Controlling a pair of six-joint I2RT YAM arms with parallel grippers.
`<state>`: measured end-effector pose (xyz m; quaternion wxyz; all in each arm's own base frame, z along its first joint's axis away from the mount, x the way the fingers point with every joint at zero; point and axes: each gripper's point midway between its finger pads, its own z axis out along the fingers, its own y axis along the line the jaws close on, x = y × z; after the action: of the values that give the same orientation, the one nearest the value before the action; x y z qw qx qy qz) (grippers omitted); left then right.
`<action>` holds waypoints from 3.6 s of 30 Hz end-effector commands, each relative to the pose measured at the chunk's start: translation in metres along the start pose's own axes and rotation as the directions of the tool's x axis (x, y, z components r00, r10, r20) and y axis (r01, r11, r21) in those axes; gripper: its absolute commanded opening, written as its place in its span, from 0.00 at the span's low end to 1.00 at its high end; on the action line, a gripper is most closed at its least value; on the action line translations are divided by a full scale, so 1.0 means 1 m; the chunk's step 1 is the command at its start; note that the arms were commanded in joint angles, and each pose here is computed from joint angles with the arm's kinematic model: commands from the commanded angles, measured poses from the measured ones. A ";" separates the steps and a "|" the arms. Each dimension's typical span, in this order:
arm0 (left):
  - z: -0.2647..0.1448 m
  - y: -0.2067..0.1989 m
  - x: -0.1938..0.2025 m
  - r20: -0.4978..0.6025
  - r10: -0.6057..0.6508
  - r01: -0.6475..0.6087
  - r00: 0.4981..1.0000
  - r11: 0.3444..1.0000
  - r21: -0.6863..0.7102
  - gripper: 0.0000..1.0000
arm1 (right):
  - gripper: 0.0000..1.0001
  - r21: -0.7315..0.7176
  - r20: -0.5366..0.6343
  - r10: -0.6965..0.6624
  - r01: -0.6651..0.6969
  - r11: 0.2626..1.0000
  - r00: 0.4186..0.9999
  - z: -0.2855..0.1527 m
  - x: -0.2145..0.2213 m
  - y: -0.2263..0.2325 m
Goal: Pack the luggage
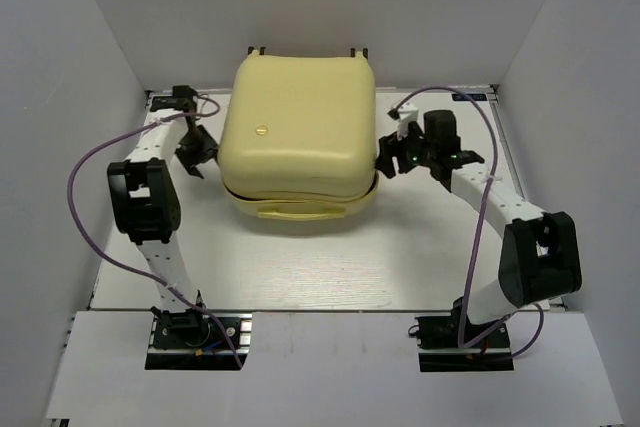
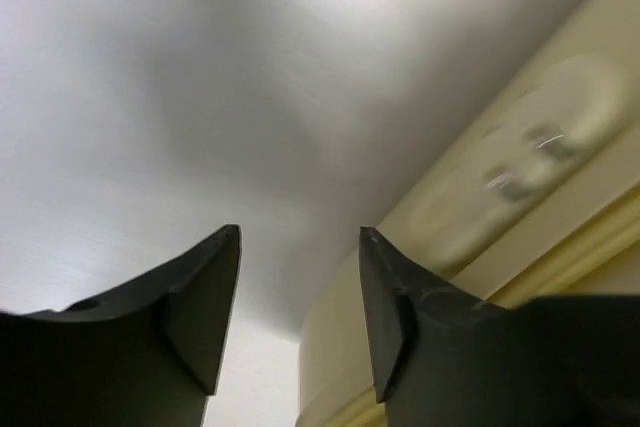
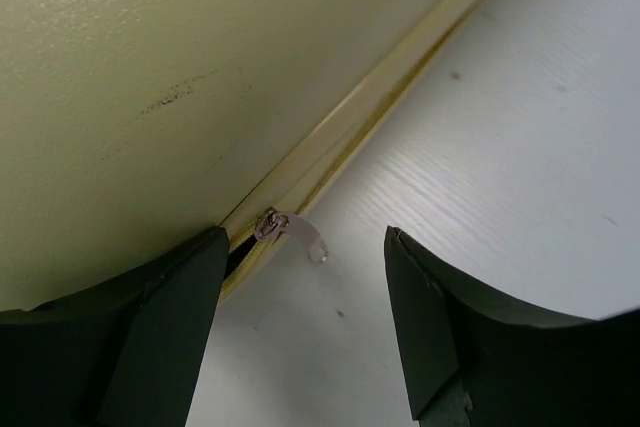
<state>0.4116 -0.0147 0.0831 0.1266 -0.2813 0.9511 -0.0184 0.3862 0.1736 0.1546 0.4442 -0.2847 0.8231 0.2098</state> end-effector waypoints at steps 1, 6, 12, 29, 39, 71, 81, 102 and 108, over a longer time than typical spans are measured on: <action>-0.055 0.043 -0.005 0.058 -0.163 0.164 0.985 0.986 -0.006 0.65 | 0.71 -0.399 -0.012 -0.056 0.046 0.916 0.998 0.008 0.010 0.124; -0.099 0.127 0.016 0.174 -0.324 0.347 0.930 0.929 -0.128 0.94 | 0.71 -0.472 0.060 -0.143 0.154 0.868 0.988 0.000 0.002 0.193; -0.112 0.136 0.085 0.172 -0.393 0.399 0.903 0.917 -0.002 0.99 | 0.70 -0.387 0.029 -0.047 0.055 0.921 0.998 -0.002 -0.024 0.208; -0.071 0.076 0.155 0.166 -0.483 0.397 0.860 0.837 0.376 0.94 | 0.78 0.243 0.073 0.144 -0.158 0.957 0.987 -0.040 -0.049 0.045; -0.054 0.038 0.134 0.208 -0.433 0.372 0.877 0.886 0.278 0.76 | 0.78 0.280 0.066 0.129 -0.142 0.949 0.989 -0.044 -0.027 0.018; 0.003 0.106 0.174 0.267 -0.459 0.494 0.847 0.866 -0.078 0.00 | 0.64 0.157 0.362 0.233 -0.305 0.939 0.903 0.098 -0.150 -0.082; 0.005 0.107 0.176 0.225 -0.444 0.469 0.867 0.880 -0.070 0.00 | 0.64 0.008 0.439 0.243 -0.274 0.962 0.865 0.141 -0.190 -0.073; -0.003 0.125 0.140 0.186 -0.475 0.487 0.860 0.873 -0.017 0.00 | 0.70 0.100 0.180 -0.012 -0.006 0.995 0.984 0.031 -0.085 -0.038; -0.019 0.126 0.119 0.223 -0.450 0.471 0.865 0.881 -0.045 0.00 | 0.68 -0.133 0.087 -0.127 0.138 0.981 0.988 0.023 -0.016 0.012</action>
<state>0.2717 -0.0033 0.0666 0.2336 -0.5008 0.8312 -0.0617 0.4338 0.1899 0.1772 0.4968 -0.2641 0.7969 0.2200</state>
